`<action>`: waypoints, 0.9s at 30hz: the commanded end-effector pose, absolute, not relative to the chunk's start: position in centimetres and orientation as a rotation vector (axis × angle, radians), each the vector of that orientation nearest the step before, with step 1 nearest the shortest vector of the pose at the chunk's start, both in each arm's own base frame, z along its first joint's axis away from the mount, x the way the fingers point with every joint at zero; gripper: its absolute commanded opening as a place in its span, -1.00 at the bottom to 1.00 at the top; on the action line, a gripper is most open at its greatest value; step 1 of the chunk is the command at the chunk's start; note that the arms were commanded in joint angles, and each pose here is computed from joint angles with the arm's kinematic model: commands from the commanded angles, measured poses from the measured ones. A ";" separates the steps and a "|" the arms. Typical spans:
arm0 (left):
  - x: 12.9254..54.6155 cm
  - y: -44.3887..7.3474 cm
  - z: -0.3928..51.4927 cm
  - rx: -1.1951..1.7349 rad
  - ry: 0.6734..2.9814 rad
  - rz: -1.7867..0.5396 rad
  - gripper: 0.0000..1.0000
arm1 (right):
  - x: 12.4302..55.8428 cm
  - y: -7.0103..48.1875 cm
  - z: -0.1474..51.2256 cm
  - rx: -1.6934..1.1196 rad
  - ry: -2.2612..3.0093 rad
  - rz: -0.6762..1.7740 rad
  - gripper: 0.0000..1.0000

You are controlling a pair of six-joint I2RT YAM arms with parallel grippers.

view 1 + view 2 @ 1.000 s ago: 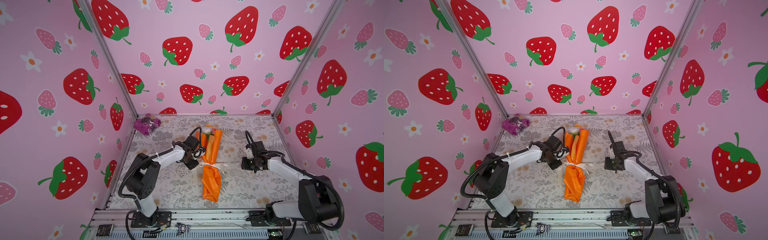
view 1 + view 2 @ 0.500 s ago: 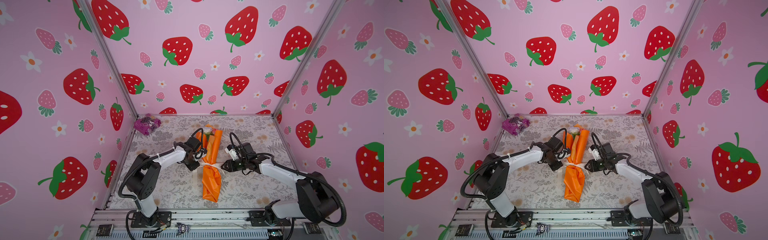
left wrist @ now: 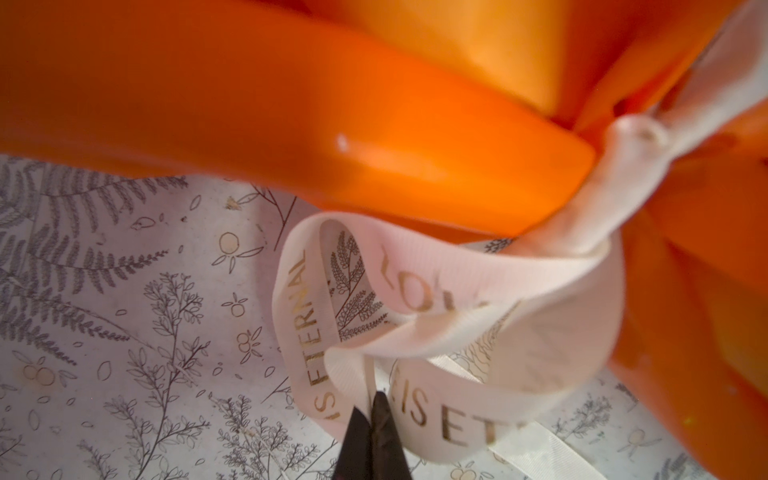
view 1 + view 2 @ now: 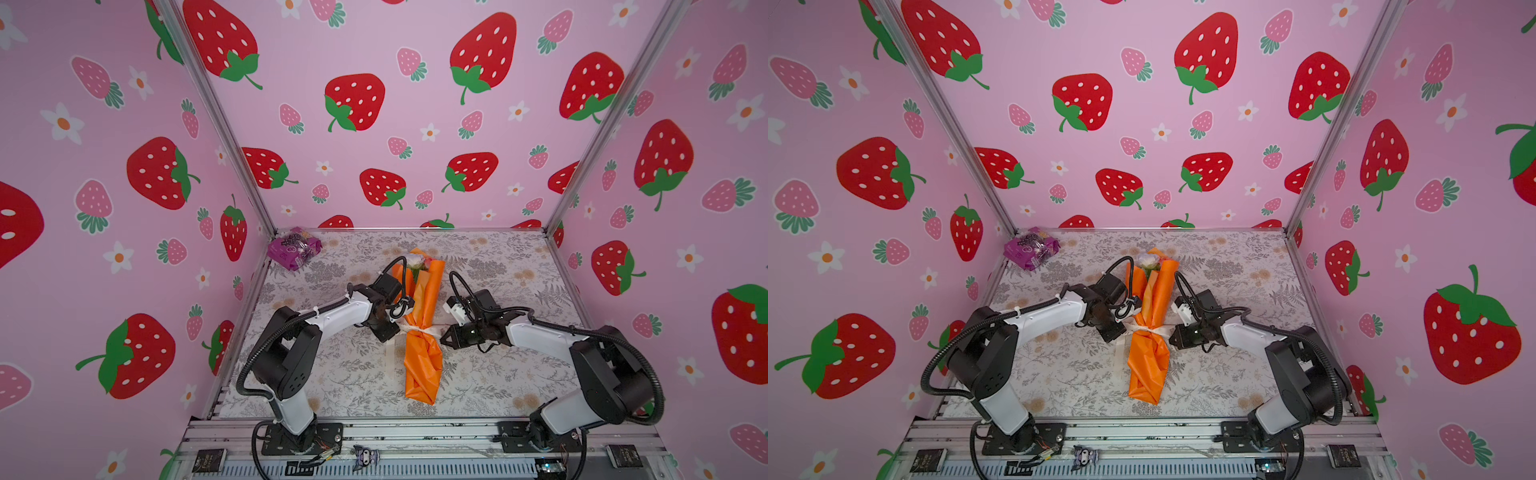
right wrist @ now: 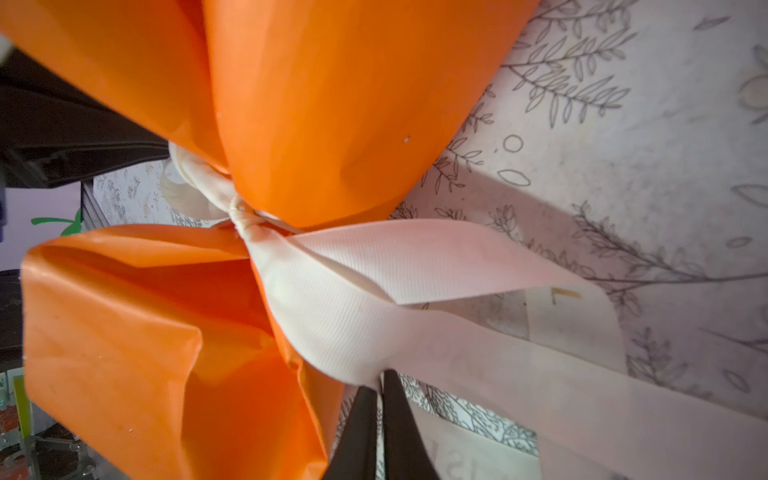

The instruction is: Tie the bouquet of fake flowers

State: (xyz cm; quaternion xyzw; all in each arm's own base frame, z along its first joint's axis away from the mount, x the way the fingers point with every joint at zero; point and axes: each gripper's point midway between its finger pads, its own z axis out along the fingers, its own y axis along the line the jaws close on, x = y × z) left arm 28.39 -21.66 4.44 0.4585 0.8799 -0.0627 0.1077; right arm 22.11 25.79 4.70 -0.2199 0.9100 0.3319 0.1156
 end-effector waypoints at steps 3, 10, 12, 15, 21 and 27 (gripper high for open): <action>28.8 -20.9 5.7 1.321 2.584 -0.143 -1.00 | 22.5 23.8 4.7 -0.589 2.699 0.793 -1.00; 29.4 -17.9 5.7 1.274 2.632 0.001 -1.00 | 22.2 20.7 2.9 -0.437 2.825 0.597 -1.00; 29.4 -17.8 5.5 1.263 2.643 0.007 -1.00 | 21.6 19.9 2.0 -0.425 2.879 0.538 -1.00; 29.3 -17.5 5.2 1.261 2.647 0.020 -1.00 | 21.6 19.3 1.5 -0.393 2.907 0.485 -1.00; 29.8 -16.3 5.6 1.190 2.665 0.049 -1.00 | 21.7 18.2 1.1 -0.345 2.938 0.417 -1.00; 29.9 -16.5 5.6 1.164 2.677 0.005 -1.00 | 21.9 18.2 1.7 -0.354 2.914 0.429 -1.00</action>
